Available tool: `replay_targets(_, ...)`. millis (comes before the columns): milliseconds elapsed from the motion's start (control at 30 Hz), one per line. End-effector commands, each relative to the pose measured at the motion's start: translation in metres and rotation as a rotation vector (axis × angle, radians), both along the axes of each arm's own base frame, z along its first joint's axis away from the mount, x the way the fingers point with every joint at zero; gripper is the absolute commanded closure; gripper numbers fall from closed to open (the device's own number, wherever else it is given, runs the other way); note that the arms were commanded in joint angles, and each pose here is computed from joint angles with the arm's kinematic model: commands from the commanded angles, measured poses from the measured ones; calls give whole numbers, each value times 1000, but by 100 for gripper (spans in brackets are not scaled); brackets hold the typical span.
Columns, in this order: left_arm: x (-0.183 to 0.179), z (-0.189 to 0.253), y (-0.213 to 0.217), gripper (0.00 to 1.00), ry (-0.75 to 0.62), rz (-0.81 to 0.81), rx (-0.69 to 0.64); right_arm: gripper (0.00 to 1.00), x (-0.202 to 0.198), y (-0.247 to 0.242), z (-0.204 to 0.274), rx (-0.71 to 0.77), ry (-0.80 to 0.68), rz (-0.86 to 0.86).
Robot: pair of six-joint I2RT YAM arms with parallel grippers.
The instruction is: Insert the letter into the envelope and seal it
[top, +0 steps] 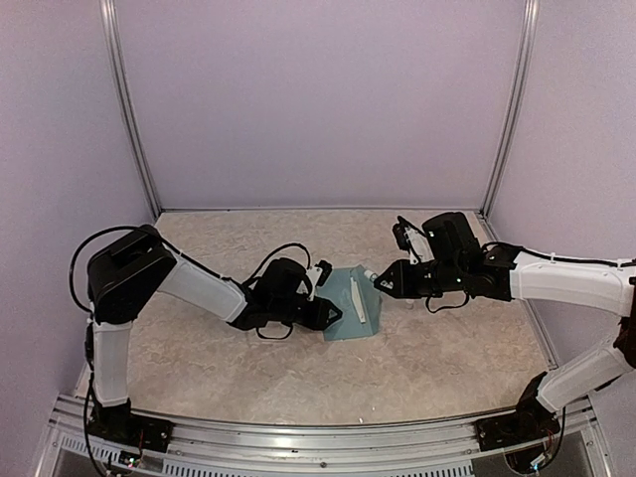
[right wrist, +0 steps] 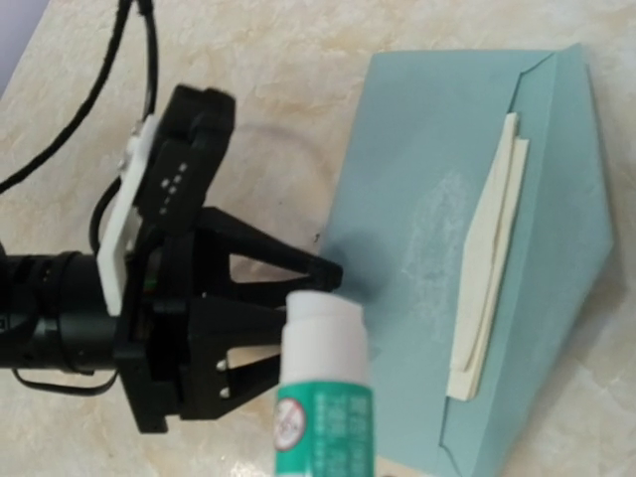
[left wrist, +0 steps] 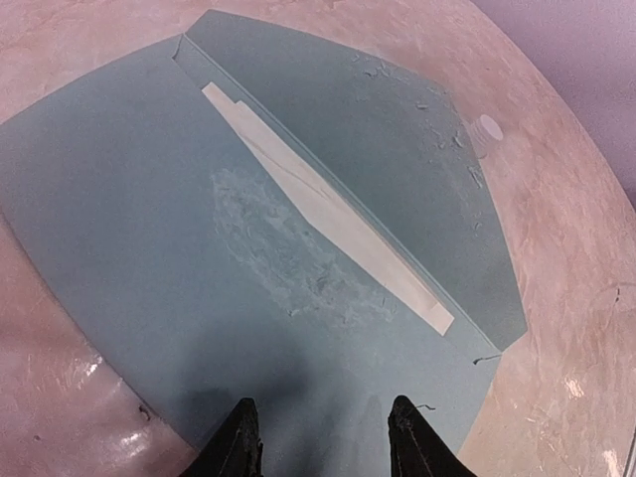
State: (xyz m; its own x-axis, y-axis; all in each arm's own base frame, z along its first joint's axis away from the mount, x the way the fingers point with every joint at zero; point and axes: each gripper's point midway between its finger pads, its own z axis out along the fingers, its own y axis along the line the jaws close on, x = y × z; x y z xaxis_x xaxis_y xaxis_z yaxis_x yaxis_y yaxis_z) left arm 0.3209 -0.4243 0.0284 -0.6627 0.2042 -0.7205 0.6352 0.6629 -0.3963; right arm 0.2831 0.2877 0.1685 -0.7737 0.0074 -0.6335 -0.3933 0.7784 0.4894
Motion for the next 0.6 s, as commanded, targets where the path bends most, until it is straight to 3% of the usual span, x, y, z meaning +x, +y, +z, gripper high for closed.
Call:
replay_targets(0, -31, -26, 23, 58, 58, -26, 91, 93, -1, -2, 9, 35, -14, -2)
replay_targets(367, -107, -19, 33, 60, 146, -39, 135, 94, -12, -3, 8, 43, 7, 35)
replay_targets(567, -130, 23, 19, 59, 124, -50, 89, 95, -31, 3, 3, 28, 53, 133)
